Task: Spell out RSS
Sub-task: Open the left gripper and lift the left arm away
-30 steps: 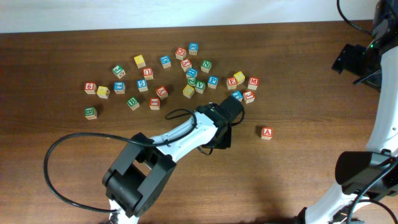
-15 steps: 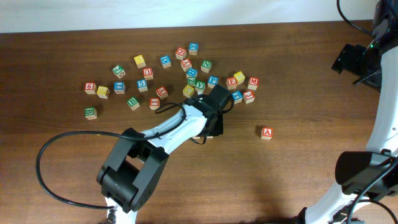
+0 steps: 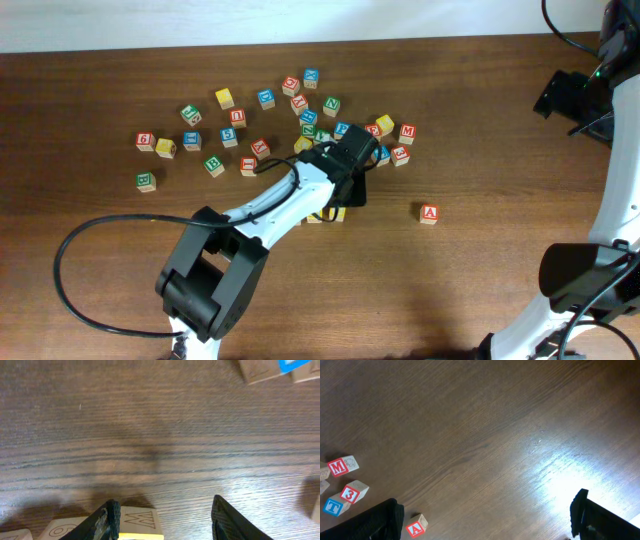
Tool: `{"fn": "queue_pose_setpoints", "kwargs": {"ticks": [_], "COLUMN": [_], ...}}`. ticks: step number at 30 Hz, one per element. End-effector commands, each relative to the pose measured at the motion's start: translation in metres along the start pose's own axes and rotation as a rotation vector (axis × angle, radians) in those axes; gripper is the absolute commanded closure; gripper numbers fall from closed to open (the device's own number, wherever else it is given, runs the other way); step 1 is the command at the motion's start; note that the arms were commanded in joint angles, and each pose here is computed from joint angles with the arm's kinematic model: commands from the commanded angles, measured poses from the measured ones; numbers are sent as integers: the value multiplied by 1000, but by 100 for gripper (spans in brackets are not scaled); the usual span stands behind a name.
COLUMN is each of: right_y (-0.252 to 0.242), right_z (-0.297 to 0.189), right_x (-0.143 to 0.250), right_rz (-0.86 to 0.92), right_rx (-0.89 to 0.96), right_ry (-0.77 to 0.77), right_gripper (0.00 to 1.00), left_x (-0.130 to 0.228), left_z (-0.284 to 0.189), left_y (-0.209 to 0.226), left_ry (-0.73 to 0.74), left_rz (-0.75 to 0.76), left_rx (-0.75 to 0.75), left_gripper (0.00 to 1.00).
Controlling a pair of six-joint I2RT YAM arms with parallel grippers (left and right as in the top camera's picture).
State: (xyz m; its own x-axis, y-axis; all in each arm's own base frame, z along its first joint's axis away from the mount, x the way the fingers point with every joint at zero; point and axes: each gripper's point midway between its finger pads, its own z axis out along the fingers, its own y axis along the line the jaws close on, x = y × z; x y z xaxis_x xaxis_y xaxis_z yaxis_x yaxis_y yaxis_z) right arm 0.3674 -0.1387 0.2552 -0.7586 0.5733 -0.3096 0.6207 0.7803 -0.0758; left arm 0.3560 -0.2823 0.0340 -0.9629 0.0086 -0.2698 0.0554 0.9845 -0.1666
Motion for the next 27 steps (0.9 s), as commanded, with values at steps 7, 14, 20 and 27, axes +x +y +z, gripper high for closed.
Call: {"fn": "queue_pose_setpoints", "kwargs": {"ticks": [7, 14, 20, 27], "right_y": [0, 0, 0, 32], "right_z": [0, 0, 0, -3], "right_x": [0, 0, 0, 4], "right_rz": [-12, -12, -12, -1], "right_rx": [7, 7, 7, -172], "right_ry": [-2, -2, -2, 33], "right_gripper": [2, 2, 2, 2], "left_x": [-86, -77, -20, 5], "left_z": [-106, -292, -320, -288], "left_y": [28, 147, 212, 242], "left_ry": [-89, -231, -104, -16], "left_rz": [-55, -210, -265, -358], "left_rx": [-69, -115, -222, -244], "left_gripper": [45, 41, 42, 44]}}
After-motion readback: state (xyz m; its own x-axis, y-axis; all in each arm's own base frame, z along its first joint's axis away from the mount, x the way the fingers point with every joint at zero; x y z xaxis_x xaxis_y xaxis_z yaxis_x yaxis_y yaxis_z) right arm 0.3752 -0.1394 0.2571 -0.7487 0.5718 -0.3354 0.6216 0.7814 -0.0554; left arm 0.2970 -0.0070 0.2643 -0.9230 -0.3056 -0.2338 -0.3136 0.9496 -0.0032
